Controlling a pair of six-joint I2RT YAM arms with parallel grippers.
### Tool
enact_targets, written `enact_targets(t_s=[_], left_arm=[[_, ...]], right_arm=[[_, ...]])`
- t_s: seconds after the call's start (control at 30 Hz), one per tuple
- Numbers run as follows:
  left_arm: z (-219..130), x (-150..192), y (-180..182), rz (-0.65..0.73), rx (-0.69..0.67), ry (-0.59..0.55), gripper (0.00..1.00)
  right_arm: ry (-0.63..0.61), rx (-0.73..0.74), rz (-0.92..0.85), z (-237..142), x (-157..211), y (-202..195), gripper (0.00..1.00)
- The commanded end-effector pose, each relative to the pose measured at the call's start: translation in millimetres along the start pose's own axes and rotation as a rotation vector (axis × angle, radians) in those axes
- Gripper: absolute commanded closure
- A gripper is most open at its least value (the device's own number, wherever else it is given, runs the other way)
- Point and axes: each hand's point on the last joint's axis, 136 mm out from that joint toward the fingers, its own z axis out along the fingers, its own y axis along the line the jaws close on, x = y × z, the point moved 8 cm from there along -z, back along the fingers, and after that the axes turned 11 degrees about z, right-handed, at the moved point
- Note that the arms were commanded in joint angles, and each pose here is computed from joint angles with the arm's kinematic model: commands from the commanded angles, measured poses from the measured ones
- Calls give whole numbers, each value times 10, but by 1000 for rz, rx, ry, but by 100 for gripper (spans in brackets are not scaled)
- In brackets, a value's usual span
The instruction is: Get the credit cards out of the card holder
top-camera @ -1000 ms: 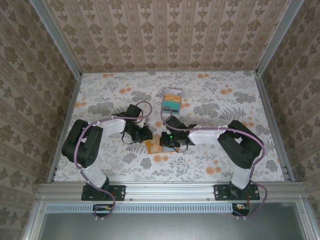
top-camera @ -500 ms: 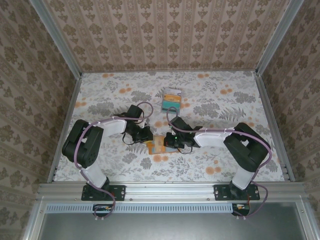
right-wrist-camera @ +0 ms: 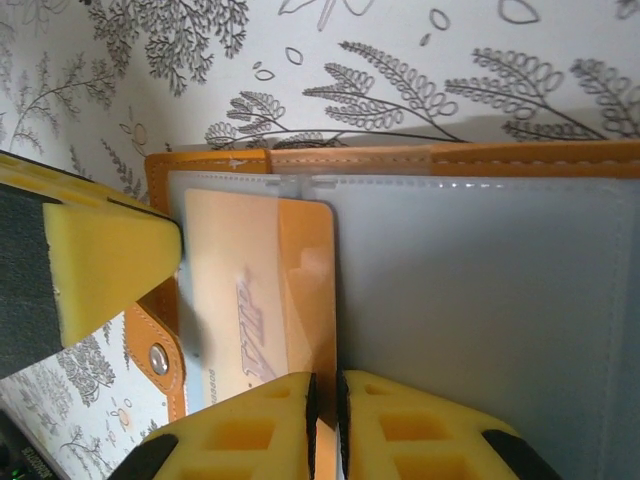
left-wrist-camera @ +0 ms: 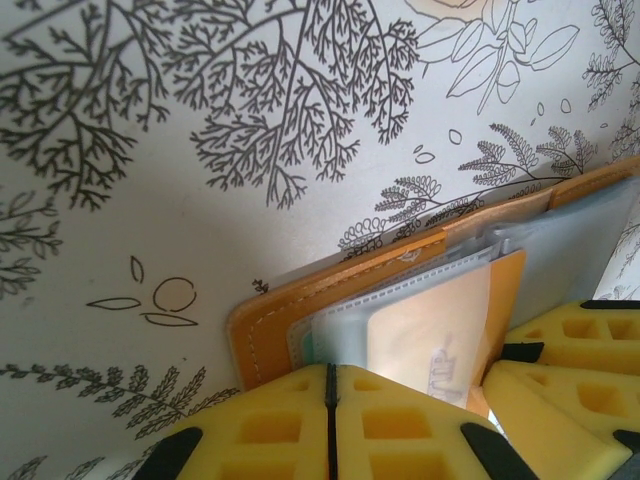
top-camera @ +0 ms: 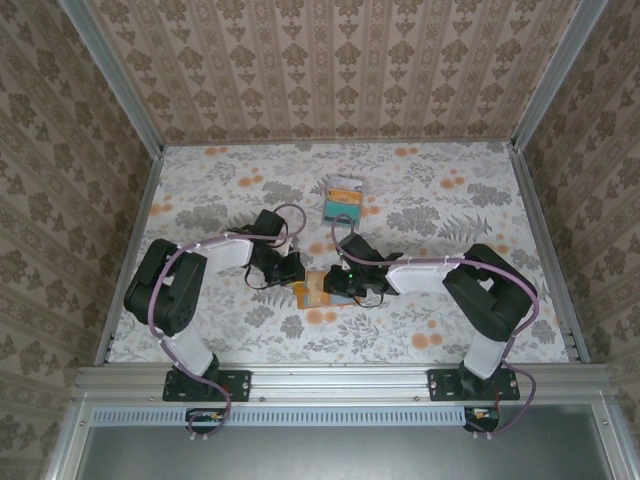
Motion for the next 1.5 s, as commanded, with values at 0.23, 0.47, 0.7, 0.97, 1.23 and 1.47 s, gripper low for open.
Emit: enact_targets(t_s=[0.23,0.47,0.7,0.97,1.23,1.47], left_arm=[[30,89,17,4,-18,33,93],[36,91,19,3,-17,35,93],[27,79,13,10,-18,32,94],[40,99,37,23,-31,42,98],[43,103,41,35,-37,44,99],[18,91,18,40,-33,39,99]], right_arm=[[-6,-6,52,51,-37,-91,81],[15,-36,64,114,-29,-81,78],[0,-17,71,69,-44,-132,90],[-30,25,75,-83,-102,-288,96],[-49,55,65,-235,-152,-366,96],[-86,66,38,-473,-219,-425,96]])
